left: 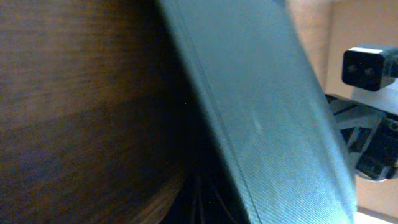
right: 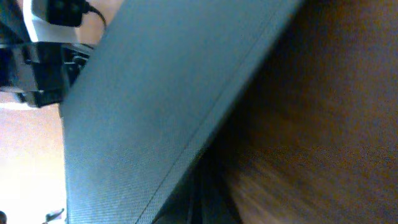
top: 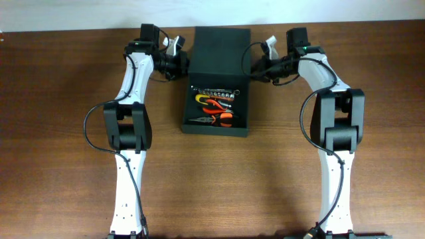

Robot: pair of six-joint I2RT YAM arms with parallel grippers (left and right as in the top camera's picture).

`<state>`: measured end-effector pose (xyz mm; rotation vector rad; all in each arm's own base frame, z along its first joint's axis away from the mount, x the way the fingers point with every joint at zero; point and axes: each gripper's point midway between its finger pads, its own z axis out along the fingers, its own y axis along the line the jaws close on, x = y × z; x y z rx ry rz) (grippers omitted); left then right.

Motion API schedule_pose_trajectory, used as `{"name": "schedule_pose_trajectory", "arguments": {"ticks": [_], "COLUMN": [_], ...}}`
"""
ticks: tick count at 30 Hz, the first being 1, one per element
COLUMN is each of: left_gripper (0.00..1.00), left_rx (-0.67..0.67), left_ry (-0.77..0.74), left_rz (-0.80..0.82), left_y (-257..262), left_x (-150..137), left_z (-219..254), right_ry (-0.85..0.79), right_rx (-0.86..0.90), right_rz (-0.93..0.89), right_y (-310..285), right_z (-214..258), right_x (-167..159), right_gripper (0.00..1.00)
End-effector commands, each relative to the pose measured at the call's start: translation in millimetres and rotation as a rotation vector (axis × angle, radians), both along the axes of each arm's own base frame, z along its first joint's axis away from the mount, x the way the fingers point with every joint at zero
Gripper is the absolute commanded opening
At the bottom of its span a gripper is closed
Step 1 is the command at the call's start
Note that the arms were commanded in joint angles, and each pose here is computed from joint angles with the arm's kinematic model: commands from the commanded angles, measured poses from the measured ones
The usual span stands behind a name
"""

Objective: Pack container
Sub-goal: 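Push the lid forward with both grippers to close the box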

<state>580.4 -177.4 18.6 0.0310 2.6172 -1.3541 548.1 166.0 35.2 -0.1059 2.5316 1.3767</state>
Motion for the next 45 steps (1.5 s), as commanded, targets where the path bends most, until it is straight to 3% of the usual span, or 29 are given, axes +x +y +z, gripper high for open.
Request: {"name": "schedule_pose_trajectory", "arguments": {"ticks": [1,10,17,25,32,45], "left_gripper": [0.02,0.02,0.02,0.02,0.02,0.02], "left_rx": [-0.114,-0.174,-0.204,-0.203,-0.172,0.11], "left_ry": [0.021,-0.139,-0.293,-0.335,-0.292,-0.274], "left_rz": [0.002,0.0,-0.022,-0.025,-0.061,-0.15], "left_y": [-4,-1,-3,-2,-1,26], "left_x": [3,27,34,23,-1,-78], "left_z": [5,64,129,170,178,215], "right_ry": [-0.06,-0.065,-0.171,-0.279,-0.312,-0.247], "right_rx": [0.113,0.204,0.192,-0.012,-0.258,-0.479], "right_rz": [0.067,0.062,0.066,-0.027,-0.015,0.103], "right_y": [15,14,13,-5,-27,-29], "right_z": [15,46,97,137,156,166], "right_x": [-1,7,13,19,-10,-72], "right_gripper": [0.04,0.04,0.04,0.04,0.04,0.04]}}
